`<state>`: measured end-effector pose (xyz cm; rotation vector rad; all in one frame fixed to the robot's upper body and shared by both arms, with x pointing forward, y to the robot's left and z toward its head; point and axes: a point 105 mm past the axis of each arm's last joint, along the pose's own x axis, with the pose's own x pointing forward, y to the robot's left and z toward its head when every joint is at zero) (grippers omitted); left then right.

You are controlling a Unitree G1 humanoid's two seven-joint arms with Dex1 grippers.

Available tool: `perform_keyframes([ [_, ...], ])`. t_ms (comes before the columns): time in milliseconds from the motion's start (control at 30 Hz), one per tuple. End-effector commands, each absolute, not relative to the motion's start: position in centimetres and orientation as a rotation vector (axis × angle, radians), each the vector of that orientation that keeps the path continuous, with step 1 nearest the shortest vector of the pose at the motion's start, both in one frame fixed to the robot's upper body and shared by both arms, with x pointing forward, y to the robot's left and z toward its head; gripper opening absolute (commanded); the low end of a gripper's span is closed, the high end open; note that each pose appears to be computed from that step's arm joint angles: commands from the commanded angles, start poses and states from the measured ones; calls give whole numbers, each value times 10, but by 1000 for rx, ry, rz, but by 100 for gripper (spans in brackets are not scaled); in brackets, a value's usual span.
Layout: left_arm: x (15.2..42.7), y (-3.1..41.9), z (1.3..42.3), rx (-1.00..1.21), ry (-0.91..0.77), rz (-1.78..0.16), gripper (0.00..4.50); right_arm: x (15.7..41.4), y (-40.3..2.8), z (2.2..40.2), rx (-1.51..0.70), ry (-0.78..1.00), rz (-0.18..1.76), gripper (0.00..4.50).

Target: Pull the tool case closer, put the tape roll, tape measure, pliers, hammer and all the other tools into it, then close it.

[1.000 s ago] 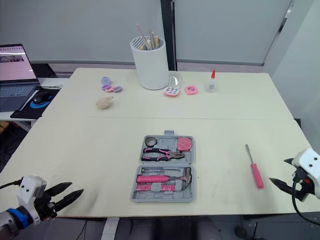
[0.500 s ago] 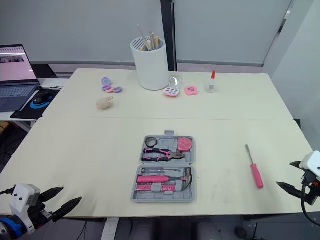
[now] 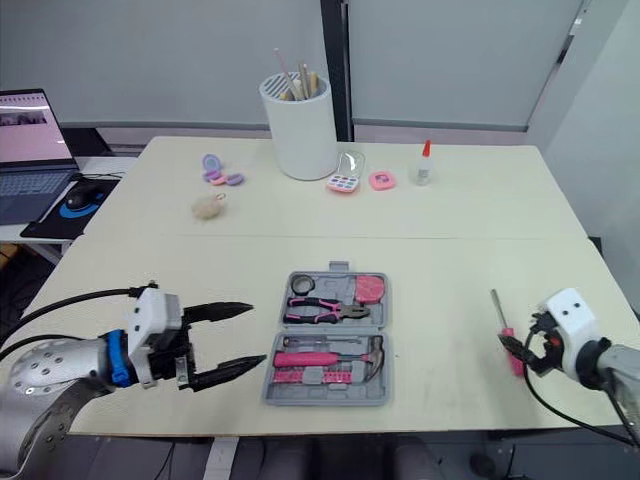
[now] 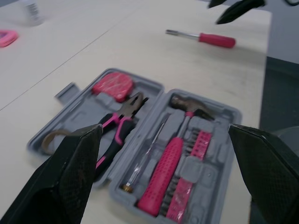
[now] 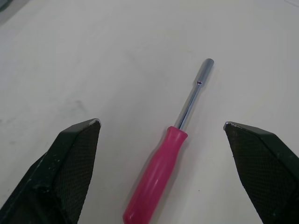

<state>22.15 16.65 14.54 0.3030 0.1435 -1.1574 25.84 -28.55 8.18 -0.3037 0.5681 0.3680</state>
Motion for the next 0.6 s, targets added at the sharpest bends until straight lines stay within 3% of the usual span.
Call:
perform_keyframes([
  [33,218,150,156,313,96,-1246,446,268,-288,83,-304,566,295,450],
  [500,213,137,152,317,48,-1336,446,278,-291,45,-167,688,143,450],
  [600,213,140,146,312,55,-1329,450,278,-291,41,-155,699,150,387],
])
